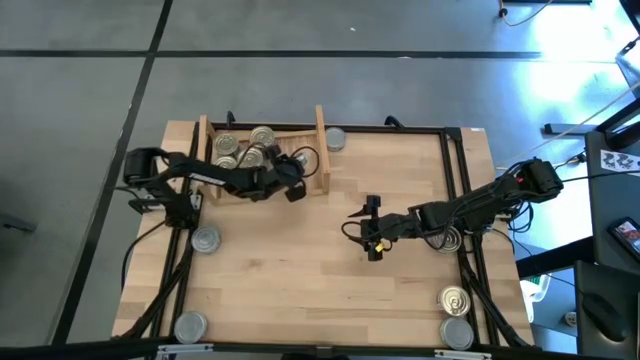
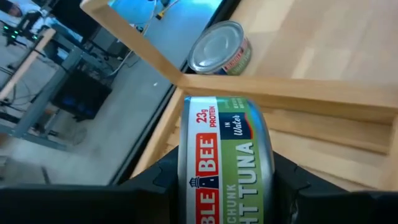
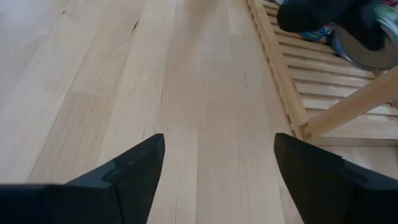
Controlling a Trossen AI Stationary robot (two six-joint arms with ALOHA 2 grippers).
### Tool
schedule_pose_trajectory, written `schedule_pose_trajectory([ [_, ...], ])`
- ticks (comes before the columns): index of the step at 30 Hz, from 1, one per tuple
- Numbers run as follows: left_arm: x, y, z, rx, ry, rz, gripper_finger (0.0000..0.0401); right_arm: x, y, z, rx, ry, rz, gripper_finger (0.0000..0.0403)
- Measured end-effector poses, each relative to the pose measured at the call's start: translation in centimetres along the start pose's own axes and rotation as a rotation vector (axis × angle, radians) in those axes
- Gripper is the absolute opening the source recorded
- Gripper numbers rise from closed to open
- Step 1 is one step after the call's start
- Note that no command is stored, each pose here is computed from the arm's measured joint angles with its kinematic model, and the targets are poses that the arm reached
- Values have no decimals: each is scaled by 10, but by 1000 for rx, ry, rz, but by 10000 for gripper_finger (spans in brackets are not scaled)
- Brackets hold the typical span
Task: Stack canned seafood by type on shelf
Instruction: Put the green tuna can on the shelf
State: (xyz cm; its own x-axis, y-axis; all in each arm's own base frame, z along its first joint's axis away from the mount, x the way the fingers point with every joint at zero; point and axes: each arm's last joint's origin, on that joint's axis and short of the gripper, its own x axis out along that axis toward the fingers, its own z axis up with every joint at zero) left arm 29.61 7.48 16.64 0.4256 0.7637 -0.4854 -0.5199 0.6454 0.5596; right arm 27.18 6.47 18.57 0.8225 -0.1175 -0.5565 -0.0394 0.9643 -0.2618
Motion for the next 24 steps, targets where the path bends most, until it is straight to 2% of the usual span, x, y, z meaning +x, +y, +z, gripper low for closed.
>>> schedule_pose_trajectory([
  [7, 26, 9, 10, 30, 35, 48, 140, 0, 0, 0, 0, 1, 0, 303],
  [11, 43, 9, 7, 23, 24, 21, 140, 0, 0, 0, 0, 1, 0, 303],
  [15, 59, 11, 3, 53, 14, 46, 140, 0, 0, 0, 0, 1, 0, 303],
  [19, 75, 19, -2, 18, 11, 80, 140, 0, 0, 0, 0, 1, 0, 303],
  [24, 89, 25, -9, -9, 2, 20, 147, 0, 0, 0, 0, 1, 1, 303],
])
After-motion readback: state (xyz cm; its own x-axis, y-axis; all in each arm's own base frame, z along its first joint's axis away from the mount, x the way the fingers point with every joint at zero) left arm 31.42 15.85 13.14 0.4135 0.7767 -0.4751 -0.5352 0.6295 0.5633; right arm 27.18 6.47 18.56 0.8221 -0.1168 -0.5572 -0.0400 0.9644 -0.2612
